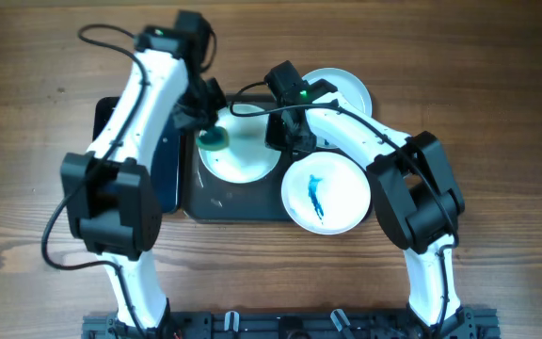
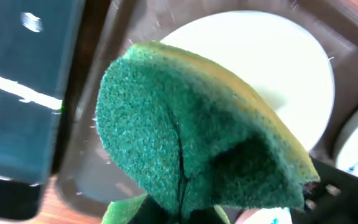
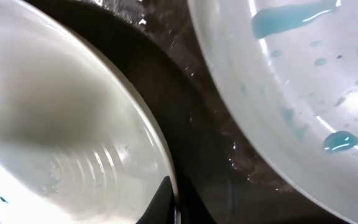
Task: Clean dirty plates on tray and stack at the side
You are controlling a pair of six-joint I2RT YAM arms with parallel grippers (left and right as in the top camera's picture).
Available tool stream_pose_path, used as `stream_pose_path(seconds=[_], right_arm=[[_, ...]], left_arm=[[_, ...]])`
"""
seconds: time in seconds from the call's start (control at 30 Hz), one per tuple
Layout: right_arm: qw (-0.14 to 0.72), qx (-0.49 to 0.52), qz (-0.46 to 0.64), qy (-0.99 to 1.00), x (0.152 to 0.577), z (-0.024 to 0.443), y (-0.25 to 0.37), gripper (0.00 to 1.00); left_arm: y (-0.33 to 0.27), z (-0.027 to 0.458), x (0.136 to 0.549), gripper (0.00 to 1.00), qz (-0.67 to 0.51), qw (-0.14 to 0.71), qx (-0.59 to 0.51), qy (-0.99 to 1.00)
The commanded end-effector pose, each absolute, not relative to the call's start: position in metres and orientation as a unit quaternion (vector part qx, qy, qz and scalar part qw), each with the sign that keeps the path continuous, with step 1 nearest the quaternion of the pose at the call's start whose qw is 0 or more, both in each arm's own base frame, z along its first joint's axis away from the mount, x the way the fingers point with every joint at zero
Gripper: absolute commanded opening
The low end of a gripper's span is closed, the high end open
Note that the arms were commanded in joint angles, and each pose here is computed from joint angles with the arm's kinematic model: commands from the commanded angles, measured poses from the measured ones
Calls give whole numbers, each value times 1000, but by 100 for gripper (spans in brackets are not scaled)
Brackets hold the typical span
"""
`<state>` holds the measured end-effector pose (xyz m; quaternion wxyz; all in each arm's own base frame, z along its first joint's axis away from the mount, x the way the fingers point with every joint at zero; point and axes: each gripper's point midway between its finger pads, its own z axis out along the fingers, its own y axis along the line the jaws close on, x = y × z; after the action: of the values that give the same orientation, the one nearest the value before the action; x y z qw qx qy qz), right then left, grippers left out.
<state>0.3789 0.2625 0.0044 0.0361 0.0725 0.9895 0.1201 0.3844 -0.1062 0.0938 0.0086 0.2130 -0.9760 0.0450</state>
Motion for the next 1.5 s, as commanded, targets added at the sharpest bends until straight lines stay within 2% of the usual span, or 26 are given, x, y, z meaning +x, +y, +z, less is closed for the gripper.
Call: stream_pose_path(seconds=[0.0,0.2,0.33,0.43,0.5,0.57,0.63,0.93,1.13,1.33,1.47], right_arm=[[45,81,90,992,381,-7,249,4],[45,62,100,992,381,-6,253,4],[46,55,100,992,381,-6,253,4],[44,51,103,992,381,-6,254,4],[45,51,103,992,381,-6,254,4],[46,51,105,992,382,-6,255,4],[47,50,107,992,382,-5,256,4],[46,49,106,992,382,-6,255,4],[46,47,106,992,382,-6,255,4],[45,37,108,992,381,-6,256,4],[45,37,109,992,381,-6,256,4]], left_arm=[[-117,62,372,4,45,22,247,-968],[-128,17,367,4,53,6,272,-961],[-115,-10,359,4,20,-14,306,-952],[-119,-22,348,4,33,1,305,-952],[-131,-24,341,4,63,23,268,-961],[-173,-13,339,4,182,41,117,-976],[-189,-5,336,4,235,46,53,-969],[-195,7,358,4,261,7,35,-965],[-156,4,377,4,159,-27,84,-983],[-83,-3,379,4,-44,-70,172,-982],[-70,0,384,4,-79,-91,179,-976]])
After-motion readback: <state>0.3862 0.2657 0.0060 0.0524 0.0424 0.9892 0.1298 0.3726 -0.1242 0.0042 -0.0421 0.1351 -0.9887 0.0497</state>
